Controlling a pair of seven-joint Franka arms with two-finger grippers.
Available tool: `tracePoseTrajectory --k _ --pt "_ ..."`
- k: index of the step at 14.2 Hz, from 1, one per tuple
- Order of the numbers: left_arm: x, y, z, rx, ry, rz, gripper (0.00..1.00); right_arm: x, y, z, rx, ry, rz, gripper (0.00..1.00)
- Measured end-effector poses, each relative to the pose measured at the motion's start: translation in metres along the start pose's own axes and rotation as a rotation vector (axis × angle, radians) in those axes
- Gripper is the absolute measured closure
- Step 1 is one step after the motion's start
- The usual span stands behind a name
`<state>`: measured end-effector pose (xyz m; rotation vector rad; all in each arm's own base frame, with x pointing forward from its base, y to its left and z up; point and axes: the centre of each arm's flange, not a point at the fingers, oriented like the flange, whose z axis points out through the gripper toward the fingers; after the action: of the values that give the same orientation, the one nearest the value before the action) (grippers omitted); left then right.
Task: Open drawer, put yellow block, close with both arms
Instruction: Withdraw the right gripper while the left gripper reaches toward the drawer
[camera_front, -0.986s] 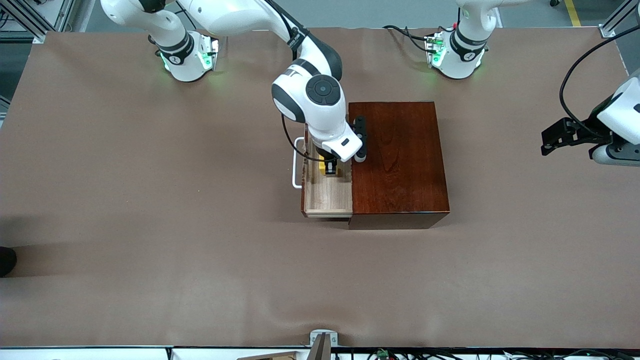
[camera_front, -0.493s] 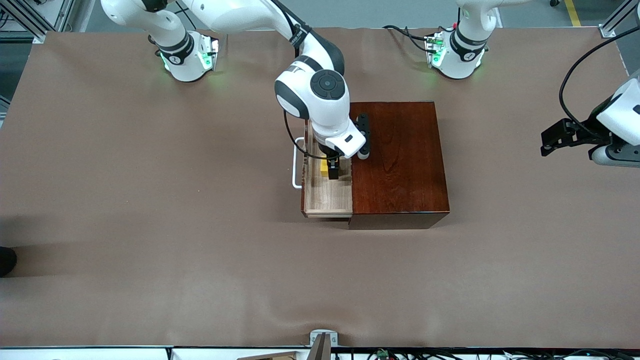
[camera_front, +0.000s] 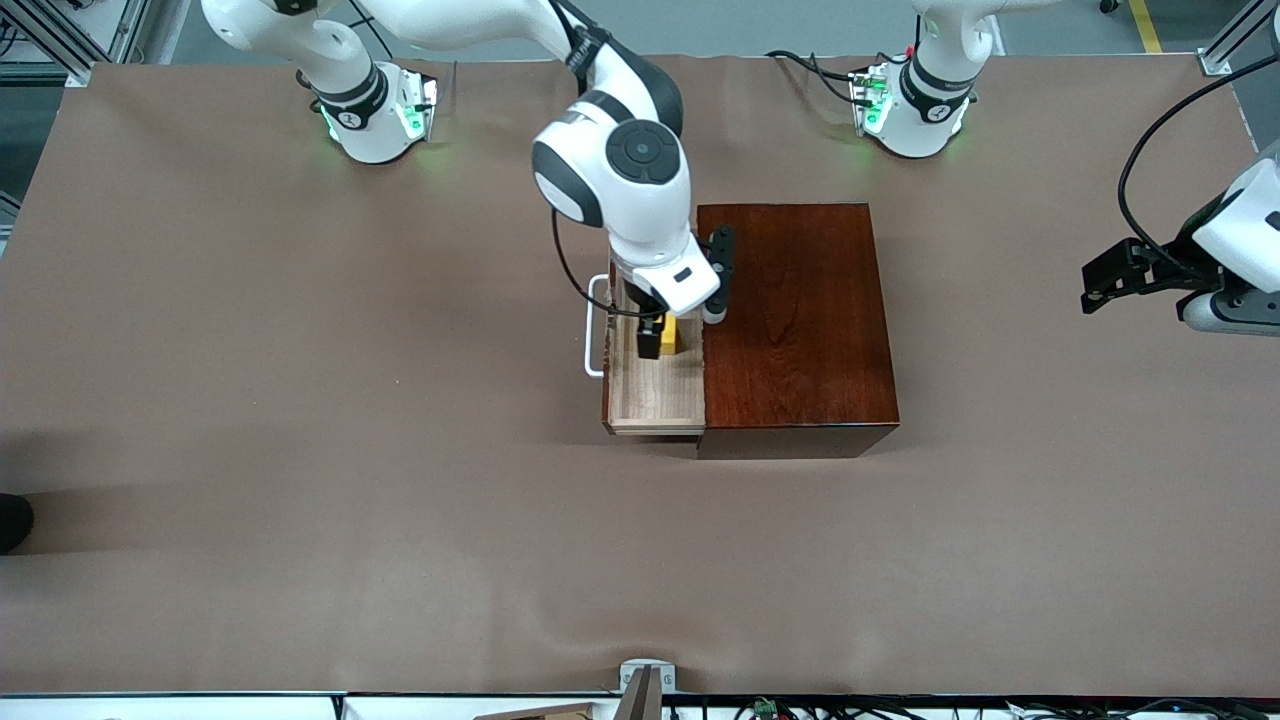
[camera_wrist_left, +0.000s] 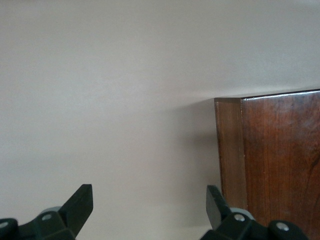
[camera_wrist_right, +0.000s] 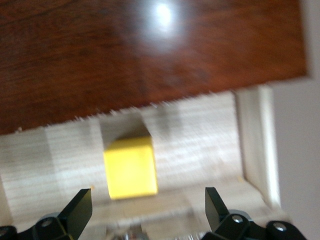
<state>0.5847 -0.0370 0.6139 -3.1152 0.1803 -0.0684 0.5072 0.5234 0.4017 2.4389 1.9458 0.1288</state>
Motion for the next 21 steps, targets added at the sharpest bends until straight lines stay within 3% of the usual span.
tracePoseTrajectory --k 5,11,15,21 --pt "0.001 0.000 0.000 0.000 0.004 0.000 0.00 -0.085 0.081 -0.089 -0.016 -0.005 0.257 0.00" --pt "0.004 0.008 0.001 -0.003 0.015 0.017 0.00 -0.235 0.180 -0.155 -0.029 -0.027 0.536 0.00" --pt "0.003 0.066 -0.001 -0.015 0.020 0.131 0.00 -0.360 0.229 -0.178 -0.005 -0.073 0.740 0.00" --pt "-0.007 0.182 0.000 -0.054 0.054 0.338 0.00 -0.488 0.233 -0.203 0.026 -0.099 0.943 0.00"
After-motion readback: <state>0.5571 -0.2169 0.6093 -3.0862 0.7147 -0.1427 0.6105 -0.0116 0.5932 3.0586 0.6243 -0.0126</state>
